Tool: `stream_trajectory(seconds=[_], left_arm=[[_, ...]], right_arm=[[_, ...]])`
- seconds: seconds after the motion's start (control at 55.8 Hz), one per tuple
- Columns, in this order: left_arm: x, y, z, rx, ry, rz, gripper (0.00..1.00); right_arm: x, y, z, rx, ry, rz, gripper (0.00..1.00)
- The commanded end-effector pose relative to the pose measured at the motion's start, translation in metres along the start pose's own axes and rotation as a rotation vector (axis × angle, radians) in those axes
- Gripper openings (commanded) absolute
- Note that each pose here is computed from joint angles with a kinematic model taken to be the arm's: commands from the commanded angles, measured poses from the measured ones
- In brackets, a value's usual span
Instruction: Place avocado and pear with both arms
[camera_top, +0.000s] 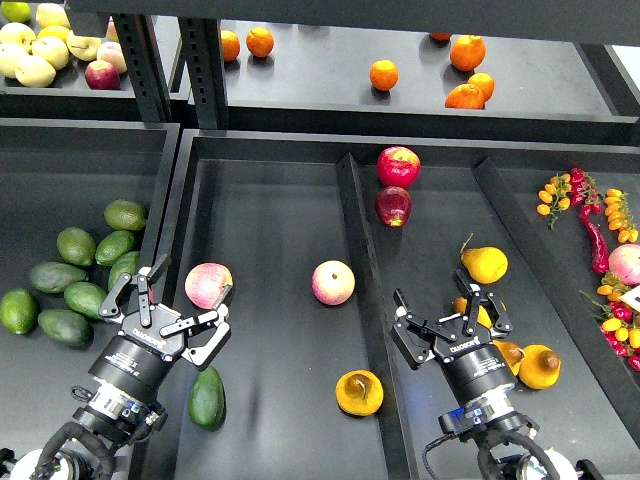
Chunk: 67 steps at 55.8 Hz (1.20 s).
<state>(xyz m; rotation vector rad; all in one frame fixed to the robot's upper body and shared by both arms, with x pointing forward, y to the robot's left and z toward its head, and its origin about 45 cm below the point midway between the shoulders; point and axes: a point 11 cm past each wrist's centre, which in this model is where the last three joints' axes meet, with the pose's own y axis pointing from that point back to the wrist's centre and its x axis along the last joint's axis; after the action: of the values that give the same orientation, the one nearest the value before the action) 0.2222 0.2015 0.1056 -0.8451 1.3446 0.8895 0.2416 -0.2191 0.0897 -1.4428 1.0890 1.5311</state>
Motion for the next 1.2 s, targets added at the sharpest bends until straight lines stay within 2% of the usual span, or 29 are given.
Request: stream_trajectory(seconds=[0.0, 0.323, 0.825, 1.184], left_arm=[[0.001, 0.0, -0.001, 0.006, 0.003, 0.002, 0.99], [0.003, 0.001, -0.014, 0.041, 0.02, 0.009, 0.99], [0.015, 0.005, -0.007, 0.027, 0.018, 0.045, 0.99], [0.03, 0.023, -0.015, 0.016, 0.066, 0.098, 0.99]], right_arm=[[-0.001, 0.0, 0.001, -0.003, 0.001, -0.007, 1.0], [-0.002, 0.001, 0.0, 0.001, 0.006, -0.026, 1.0], [-0.002, 0.001, 0.002, -0.008, 0.008, -0.026, 0.99], [0.0, 0.003, 0.006, -0.019, 0.004, -0.021, 0.99]])
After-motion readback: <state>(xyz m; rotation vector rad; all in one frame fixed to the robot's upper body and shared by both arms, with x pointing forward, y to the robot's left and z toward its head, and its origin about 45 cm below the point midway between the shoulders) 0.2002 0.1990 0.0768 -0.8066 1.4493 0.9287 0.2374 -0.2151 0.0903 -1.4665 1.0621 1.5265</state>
